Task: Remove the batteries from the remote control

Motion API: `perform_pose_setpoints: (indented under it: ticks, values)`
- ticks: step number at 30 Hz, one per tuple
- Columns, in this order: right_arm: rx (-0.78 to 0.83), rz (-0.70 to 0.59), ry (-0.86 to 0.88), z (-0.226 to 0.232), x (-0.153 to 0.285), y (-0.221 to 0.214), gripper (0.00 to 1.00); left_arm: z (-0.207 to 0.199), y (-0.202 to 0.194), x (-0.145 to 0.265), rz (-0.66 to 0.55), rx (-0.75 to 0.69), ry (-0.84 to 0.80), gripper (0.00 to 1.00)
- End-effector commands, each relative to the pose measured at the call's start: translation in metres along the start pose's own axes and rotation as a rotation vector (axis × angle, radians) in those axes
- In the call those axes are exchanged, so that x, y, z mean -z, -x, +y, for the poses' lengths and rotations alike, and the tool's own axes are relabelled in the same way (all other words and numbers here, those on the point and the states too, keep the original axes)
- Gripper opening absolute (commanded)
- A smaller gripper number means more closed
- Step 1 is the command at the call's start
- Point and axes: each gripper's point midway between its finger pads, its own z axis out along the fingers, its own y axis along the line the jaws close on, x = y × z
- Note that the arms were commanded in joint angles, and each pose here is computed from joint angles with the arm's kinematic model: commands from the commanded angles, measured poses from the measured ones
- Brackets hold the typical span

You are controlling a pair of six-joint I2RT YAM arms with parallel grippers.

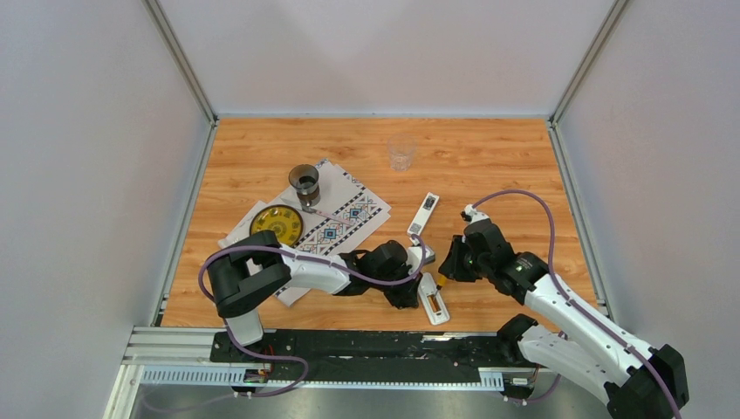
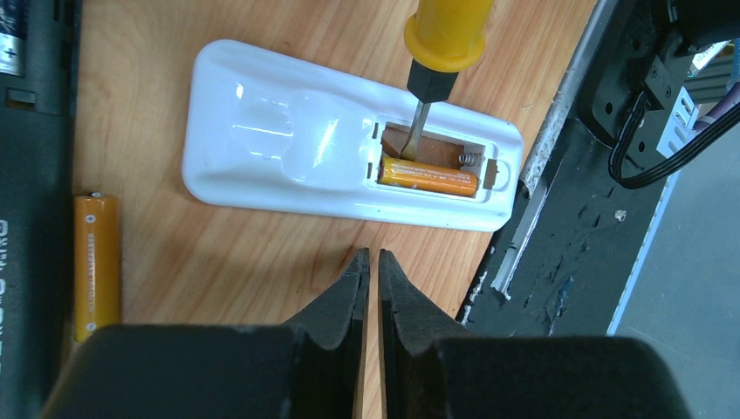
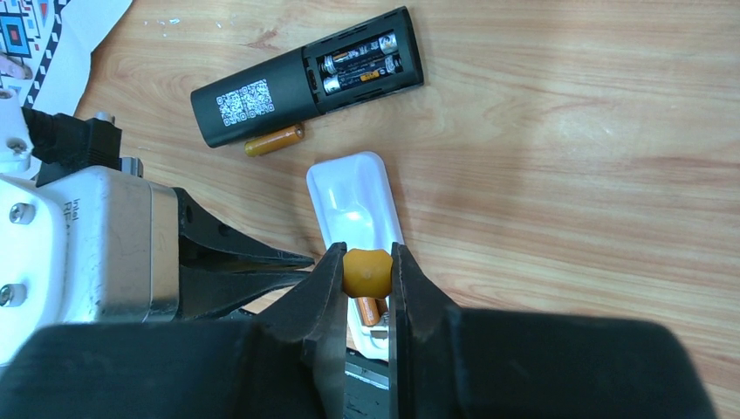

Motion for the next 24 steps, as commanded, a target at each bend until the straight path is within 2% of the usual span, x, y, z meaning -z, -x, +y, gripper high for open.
perform_pose_setpoints:
  ticks: [1,12,17,24]
  values:
    - [-0.05,0.093,0.086,0.01,-0.009,-0.026,0.0,-0.012,0.013,-0.011,-0.026,0.014,-0.062,0.13]
    - [-0.135,0.078,0.167,0.02,-0.013,-0.031,0.0,-0.001,0.009,-0.025,-0.027,0.088,-0.055,0.07]
    - [-0.173,0.115,0.222,0.03,-0.017,-0.038,0.0,0.007,0.008,-0.022,-0.029,0.114,-0.022,0.03]
    - [-0.154,0.103,0.213,0.031,-0.014,-0.032,0.0,0.02,0.008,-0.018,-0.054,0.161,0.008,0.01]
